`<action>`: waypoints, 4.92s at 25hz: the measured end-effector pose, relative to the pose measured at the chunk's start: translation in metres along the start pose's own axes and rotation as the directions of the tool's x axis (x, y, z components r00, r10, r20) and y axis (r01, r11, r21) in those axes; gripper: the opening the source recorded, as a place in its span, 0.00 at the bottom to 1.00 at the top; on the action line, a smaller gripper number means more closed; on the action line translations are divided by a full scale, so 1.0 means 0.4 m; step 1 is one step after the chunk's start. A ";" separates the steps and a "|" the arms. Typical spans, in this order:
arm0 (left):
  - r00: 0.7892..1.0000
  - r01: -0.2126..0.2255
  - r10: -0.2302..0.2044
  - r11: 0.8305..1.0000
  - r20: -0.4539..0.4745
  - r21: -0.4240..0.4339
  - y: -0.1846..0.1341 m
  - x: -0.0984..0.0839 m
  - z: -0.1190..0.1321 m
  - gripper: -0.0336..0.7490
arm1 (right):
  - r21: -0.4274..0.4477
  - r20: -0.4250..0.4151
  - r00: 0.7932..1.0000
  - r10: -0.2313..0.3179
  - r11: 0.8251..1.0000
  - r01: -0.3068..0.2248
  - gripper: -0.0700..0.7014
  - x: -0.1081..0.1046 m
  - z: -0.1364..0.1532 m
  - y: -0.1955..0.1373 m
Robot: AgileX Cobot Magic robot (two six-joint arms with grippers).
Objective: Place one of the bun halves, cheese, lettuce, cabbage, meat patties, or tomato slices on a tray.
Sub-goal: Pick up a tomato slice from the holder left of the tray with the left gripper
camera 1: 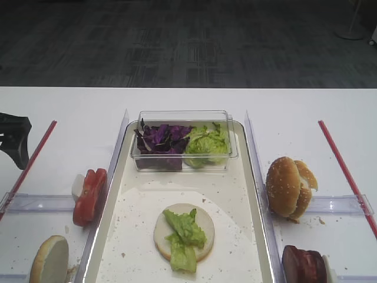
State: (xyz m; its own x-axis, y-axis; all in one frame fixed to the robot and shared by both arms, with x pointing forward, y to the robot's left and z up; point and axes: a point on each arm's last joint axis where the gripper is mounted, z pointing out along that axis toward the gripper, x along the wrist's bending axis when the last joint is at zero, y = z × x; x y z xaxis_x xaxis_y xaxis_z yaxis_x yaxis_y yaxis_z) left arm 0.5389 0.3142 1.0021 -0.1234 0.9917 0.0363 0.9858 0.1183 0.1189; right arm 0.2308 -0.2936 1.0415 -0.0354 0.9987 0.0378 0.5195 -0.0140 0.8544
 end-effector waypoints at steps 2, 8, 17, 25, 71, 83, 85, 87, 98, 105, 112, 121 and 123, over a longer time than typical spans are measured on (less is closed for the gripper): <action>1.000 0.002 -0.002 1.000 0.013 0.007 -0.001 -0.004 -0.001 0.92 | 0.000 0.000 1.000 0.000 1.000 0.000 0.34 0.000 0.000 0.000; 0.997 -0.072 0.072 0.997 0.029 0.005 -0.008 -0.069 -0.007 0.92 | 0.000 0.000 1.000 0.009 1.000 -0.009 0.34 0.000 0.000 0.000; 0.990 -0.126 0.126 0.992 0.069 -0.010 -0.051 -0.232 -0.019 0.92 | 0.000 0.000 1.000 0.015 1.000 -0.015 0.32 0.000 0.000 0.000; 0.983 -0.132 0.135 0.991 0.123 -0.032 -0.096 -0.350 -0.021 0.92 | 0.000 0.000 1.000 0.015 1.000 -0.015 0.24 0.000 0.000 0.000; 0.984 -0.176 0.177 0.984 0.034 -0.015 -0.068 -0.436 0.085 0.61 | 0.000 0.002 1.000 0.014 1.000 -0.014 0.14 0.000 0.000 0.000; 0.981 -0.195 0.195 0.980 -0.011 -0.032 -0.061 -0.429 0.091 0.38 | 0.000 0.002 1.000 0.014 1.000 -0.014 0.14 0.000 0.000 0.000; 0.982 -0.189 0.189 0.981 -0.013 -0.034 -0.060 -0.428 0.091 0.34 | 0.000 0.002 1.000 0.014 1.000 -0.014 0.14 0.000 0.000 0.000; 0.982 -0.190 0.190 0.981 -0.019 -0.037 -0.059 -0.427 0.091 0.31 | 0.000 0.002 1.000 0.014 1.000 -0.014 0.14 0.000 0.000 0.000; 0.981 -0.192 0.191 0.981 -0.031 -0.036 -0.059 -0.425 0.091 0.10 | 0.000 0.002 1.000 0.014 1.000 -0.014 0.14 0.000 0.000 0.000; 0.981 -0.192 0.191 0.981 -0.033 -0.036 -0.059 -0.424 0.091 0.08 | 0.000 0.002 1.000 0.014 1.000 -0.014 0.14 0.000 0.000 0.000; 0.981 -0.189 0.188 0.982 -0.045 -0.024 -0.054 -0.425 0.077 0.07 | 0.000 0.002 1.000 0.014 1.000 -0.014 0.14 0.000 0.000 0.000; 0.984 -0.177 0.175 0.982 -0.037 -0.058 -0.038 -0.424 0.001 0.07 | 0.000 0.002 1.000 0.014 1.000 -0.014 0.14 0.000 0.000 0.000; 0.984 -0.177 0.175 0.983 -0.038 -0.058 -0.041 -0.421 -0.009 0.07 | 0.000 0.002 1.000 0.014 1.000 -0.014 0.14 0.000 0.000 0.000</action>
State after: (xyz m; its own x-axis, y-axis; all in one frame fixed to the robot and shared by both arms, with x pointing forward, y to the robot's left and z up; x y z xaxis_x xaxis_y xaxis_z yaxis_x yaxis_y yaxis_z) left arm 0.5432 0.1451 0.9976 0.0464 0.9945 0.0944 0.9838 -0.0619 0.1682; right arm 0.2308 -0.2937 1.0415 -0.0265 0.9985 0.0487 0.5199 -0.0278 0.8537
